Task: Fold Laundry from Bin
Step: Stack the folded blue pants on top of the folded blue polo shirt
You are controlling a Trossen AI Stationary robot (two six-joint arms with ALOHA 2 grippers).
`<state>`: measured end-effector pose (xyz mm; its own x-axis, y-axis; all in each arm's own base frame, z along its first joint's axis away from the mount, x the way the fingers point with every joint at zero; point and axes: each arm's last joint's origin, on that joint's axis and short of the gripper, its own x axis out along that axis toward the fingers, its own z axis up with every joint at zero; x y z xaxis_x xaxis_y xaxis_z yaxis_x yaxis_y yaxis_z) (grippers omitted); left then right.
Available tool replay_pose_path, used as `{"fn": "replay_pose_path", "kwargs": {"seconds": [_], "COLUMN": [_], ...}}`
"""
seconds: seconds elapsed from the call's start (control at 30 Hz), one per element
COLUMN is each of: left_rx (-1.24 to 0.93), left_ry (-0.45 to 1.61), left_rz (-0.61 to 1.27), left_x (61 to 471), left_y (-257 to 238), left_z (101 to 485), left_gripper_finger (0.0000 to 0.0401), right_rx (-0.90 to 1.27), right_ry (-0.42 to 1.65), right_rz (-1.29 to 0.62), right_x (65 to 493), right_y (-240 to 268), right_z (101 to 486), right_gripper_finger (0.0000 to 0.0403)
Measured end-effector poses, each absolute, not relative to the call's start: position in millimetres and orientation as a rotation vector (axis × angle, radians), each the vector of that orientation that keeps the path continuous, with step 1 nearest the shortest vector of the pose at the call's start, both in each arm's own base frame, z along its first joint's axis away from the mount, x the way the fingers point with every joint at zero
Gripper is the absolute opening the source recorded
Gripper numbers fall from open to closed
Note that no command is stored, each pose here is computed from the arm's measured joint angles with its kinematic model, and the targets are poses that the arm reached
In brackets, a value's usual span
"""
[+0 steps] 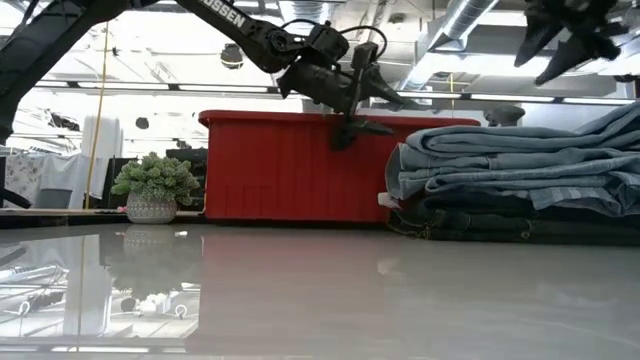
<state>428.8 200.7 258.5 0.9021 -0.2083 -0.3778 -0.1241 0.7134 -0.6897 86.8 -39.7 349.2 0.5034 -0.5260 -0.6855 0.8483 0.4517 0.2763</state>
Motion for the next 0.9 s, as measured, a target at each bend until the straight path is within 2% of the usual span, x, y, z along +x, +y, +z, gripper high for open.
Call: {"fn": "replay_pose_path", "kwargs": {"seconds": [0.13,0.23,0.4,0.67,0.9], "left_rx": [-0.777,-0.877,-0.914,-0.842,-0.657], "left_ry": [0.453,0.460,0.438,0.297,0.292], "left_rz": [-0.113,-0.152,-0.195,-0.220,-0.146], "left_x": [428.5,424.4,421.5,426.1,443.5], "left_y": [200.3,203.6,193.9,166.6,131.4], "left_z": [259.9,264.2,283.1,319.5,311.5], "left_gripper_finger": [0.0252,0.0252,0.0252,0.0252,0.0252], "right_rx": [0.673,0.667,0.732,0.808,0.820], "right_ry": [0.491,0.461,0.493,0.596,0.671], "right_rz": [-0.845,-0.819,-0.938,-1.097,-1.124], "right_x": [96.0,102.0,97.5,97.1,104.3], "right_y": [-37.2,-35.6,-35.3,-42.5,-47.6], "right_z": [326.5,308.5,273.8,229.3,214.0], "right_gripper_finger": [0.0285,0.0285,0.0285,0.0285,0.0285]}}
